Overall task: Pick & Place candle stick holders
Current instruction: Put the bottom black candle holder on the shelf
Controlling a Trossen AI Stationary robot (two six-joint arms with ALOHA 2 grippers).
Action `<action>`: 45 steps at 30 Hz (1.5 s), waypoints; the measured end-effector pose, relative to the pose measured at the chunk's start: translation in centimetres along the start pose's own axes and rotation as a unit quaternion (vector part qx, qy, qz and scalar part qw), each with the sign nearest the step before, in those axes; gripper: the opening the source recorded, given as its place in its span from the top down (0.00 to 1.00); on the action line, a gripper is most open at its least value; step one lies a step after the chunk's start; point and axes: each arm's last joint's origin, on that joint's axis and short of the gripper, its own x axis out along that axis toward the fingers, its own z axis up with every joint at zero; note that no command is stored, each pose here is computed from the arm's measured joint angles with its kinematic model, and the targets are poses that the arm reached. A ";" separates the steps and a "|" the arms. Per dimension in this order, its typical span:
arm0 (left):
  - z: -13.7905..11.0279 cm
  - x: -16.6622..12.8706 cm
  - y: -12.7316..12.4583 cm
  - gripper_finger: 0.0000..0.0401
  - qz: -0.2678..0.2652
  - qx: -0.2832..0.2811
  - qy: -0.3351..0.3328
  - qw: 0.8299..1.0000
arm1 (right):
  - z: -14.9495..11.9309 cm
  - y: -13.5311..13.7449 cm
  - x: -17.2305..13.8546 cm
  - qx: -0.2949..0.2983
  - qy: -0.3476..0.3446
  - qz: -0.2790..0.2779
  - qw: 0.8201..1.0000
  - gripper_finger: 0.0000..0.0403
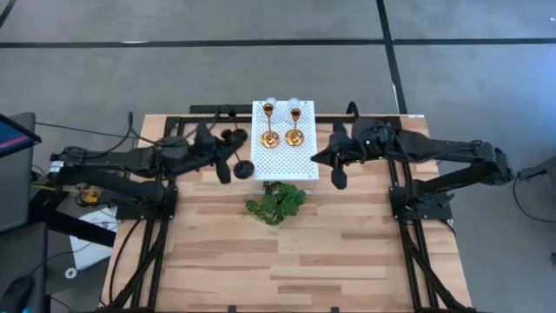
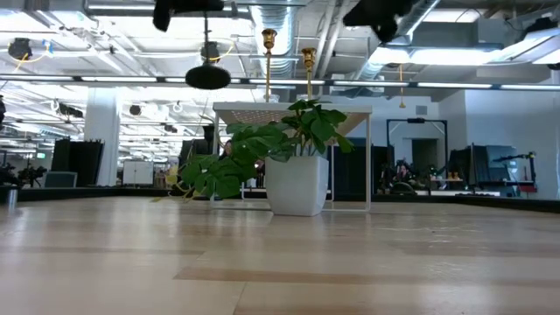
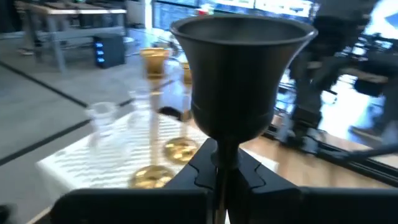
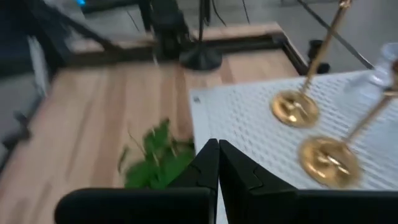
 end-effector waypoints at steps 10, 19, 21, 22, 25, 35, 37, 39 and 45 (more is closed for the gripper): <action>1.8 3.1 -5.9 0.98 -0.083 0.072 0.025 0.994 | -3.7 0.2 4.0 0.082 -0.110 0.084 0.987 1.00; 3.2 6.2 -9.4 0.98 -0.129 0.098 0.024 0.987 | -2.8 1.4 4.5 0.073 -0.164 0.107 0.978 0.99; 3.1 6.8 -9.7 0.98 -0.134 0.095 0.020 0.986 | -2.7 1.7 4.7 0.068 -0.174 0.113 0.976 0.96; 3.1 7.1 -9.9 0.98 -0.139 0.094 0.018 0.986 | -2.4 1.9 4.9 0.065 -0.182 0.116 0.974 0.94; 3.2 7.8 -10.1 0.98 -0.156 0.085 0.003 0.984 | -3.1 2.2 6.0 0.066 -0.158 0.119 0.978 0.84; 3.4 8.2 -10.2 0.98 -0.166 0.076 -0.010 0.983 | -3.2 2.5 8.5 0.096 -0.162 0.130 0.973 0.50; 3.4 8.1 -10.1 0.98 -0.166 0.075 -0.008 0.983 | -2.9 2.6 8.7 0.096 -0.164 0.130 0.973 0.47; 3.3 8.1 -10.1 0.98 -0.165 0.076 -0.007 0.983 | -2.4 2.6 8.9 0.092 -0.166 0.130 0.973 0.47; 3.2 8.1 -10.1 0.98 -0.164 0.079 0.000 0.983 | -0.7 2.8 9.0 0.074 -0.183 0.143 0.970 0.56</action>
